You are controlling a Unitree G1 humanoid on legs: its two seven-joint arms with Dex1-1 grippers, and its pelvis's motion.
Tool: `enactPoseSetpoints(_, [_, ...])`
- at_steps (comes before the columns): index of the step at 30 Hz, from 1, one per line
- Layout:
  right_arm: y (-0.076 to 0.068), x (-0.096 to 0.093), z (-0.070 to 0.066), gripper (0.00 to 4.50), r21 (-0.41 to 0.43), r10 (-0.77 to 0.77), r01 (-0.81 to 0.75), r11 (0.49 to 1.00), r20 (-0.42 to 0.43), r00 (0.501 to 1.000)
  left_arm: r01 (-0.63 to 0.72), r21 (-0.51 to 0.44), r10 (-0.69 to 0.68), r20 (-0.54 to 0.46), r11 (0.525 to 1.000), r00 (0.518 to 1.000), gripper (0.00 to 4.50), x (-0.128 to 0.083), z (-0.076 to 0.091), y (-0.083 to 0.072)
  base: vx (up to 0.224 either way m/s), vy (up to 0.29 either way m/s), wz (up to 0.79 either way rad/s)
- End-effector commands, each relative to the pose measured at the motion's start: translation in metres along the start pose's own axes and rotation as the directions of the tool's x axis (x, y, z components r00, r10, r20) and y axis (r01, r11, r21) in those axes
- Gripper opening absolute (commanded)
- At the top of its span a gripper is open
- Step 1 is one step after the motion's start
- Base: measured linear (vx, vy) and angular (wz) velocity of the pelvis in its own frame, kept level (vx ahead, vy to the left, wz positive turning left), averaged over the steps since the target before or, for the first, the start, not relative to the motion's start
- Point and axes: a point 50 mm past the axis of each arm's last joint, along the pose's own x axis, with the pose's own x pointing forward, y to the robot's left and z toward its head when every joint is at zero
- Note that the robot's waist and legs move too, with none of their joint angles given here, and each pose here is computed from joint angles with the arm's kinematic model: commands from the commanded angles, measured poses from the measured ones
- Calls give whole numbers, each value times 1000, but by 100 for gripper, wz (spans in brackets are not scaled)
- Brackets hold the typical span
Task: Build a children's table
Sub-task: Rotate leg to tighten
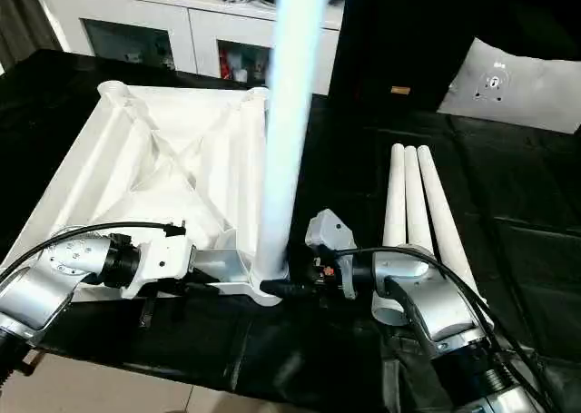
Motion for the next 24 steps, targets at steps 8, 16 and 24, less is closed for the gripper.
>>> enactPoseSetpoints(8, [8,4,-4,264,23,35,-35,999,3,999,34,62,-33,-4,998,999,0,3,7,0,0,0,0])
enactPoseSetpoints(16, [13,7,-13,264,58,25,-25,998,-5,1000,35,49,-35,4,998,999,0,2,7,-2,0,0,0])
enactPoseSetpoints(24, [18,11,-24,264,145,-49,45,988,19,999,-39,-15,40,48,999,998,0,6,12,-1,0,0,0])
